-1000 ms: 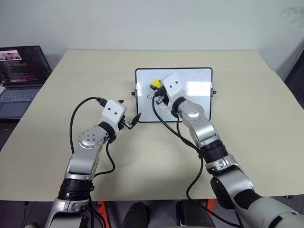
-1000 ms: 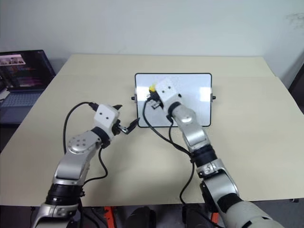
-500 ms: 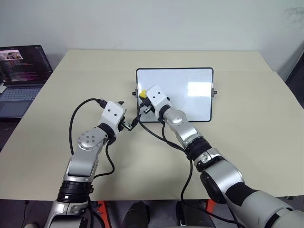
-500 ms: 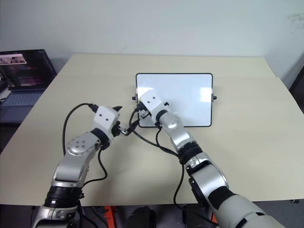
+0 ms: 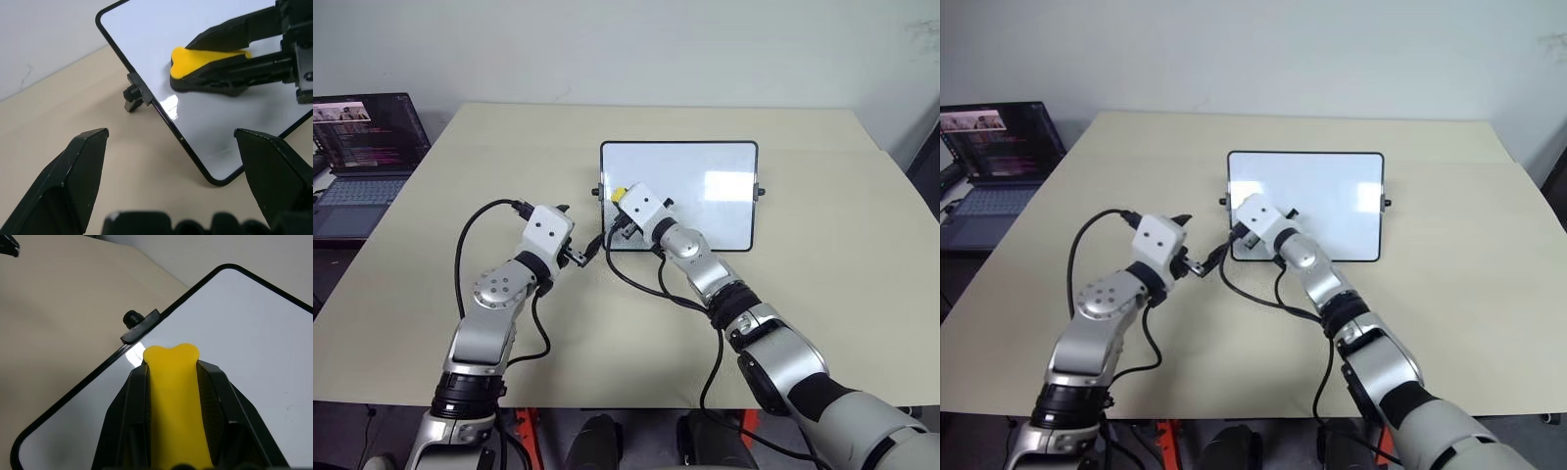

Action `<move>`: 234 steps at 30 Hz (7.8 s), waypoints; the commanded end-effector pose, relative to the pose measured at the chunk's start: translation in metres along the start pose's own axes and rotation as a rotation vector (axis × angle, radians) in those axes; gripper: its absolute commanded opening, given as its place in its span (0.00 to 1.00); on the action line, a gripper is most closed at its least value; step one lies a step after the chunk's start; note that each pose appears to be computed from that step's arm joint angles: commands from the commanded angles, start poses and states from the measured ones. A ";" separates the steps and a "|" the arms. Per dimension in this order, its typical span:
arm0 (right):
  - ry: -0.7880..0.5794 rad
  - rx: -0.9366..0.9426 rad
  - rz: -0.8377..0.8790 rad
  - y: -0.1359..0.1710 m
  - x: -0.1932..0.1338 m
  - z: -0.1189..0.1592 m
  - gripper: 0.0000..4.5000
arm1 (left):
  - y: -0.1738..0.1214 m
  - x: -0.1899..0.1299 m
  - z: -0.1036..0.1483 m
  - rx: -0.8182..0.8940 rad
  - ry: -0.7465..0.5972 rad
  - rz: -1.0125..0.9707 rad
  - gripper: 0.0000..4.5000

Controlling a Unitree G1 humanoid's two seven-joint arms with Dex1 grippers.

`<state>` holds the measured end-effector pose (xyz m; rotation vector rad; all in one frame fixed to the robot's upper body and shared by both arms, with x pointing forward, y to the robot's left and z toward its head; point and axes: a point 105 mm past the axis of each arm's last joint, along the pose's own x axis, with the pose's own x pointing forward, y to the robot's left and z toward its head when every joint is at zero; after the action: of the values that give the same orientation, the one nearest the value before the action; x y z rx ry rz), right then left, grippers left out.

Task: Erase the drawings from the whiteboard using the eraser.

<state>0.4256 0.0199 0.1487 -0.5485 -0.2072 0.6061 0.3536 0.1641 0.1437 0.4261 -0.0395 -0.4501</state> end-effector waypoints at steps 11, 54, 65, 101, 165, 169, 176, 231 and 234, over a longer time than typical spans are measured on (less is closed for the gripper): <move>0.164 0.009 -0.107 -0.040 -0.030 -0.056 0.24 | 0.005 0.006 0.016 0.022 -0.064 0.004 1.00; 0.033 -0.054 -0.019 -0.005 -0.011 -0.011 0.24 | 0.007 0.004 0.017 0.025 -0.067 0.020 1.00; 0.083 -0.060 -0.038 -0.018 -0.026 -0.030 0.24 | 0.005 0.008 0.018 0.023 -0.075 0.009 1.00; -0.018 -0.021 0.088 0.036 0.013 0.019 0.24 | 0.014 -0.016 0.009 0.020 -0.039 0.100 1.00; 0.157 0.352 -0.195 -0.096 -0.119 -0.006 0.24 | -0.039 0.004 0.066 -0.153 -0.202 -0.276 1.00; 0.202 0.382 -0.241 -0.103 -0.134 -0.013 0.24 | -0.056 0.002 0.071 -0.261 -0.217 -0.380 1.00; 0.276 0.403 -0.373 -0.129 -0.165 -0.031 0.24 | -0.083 -0.004 0.073 -0.337 -0.205 -0.596 1.00; 0.448 0.473 -0.512 -0.135 -0.186 -0.111 0.97 | -0.108 -0.001 0.057 -0.140 -0.165 -0.741 1.00; 0.446 0.470 -0.514 -0.136 -0.186 -0.110 0.99 | -0.108 0.000 0.057 -0.139 -0.166 -0.736 1.00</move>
<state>0.3743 -0.2294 0.1080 -0.1319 0.2764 0.0182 0.3007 0.0544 0.1365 0.2322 0.0560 -1.2082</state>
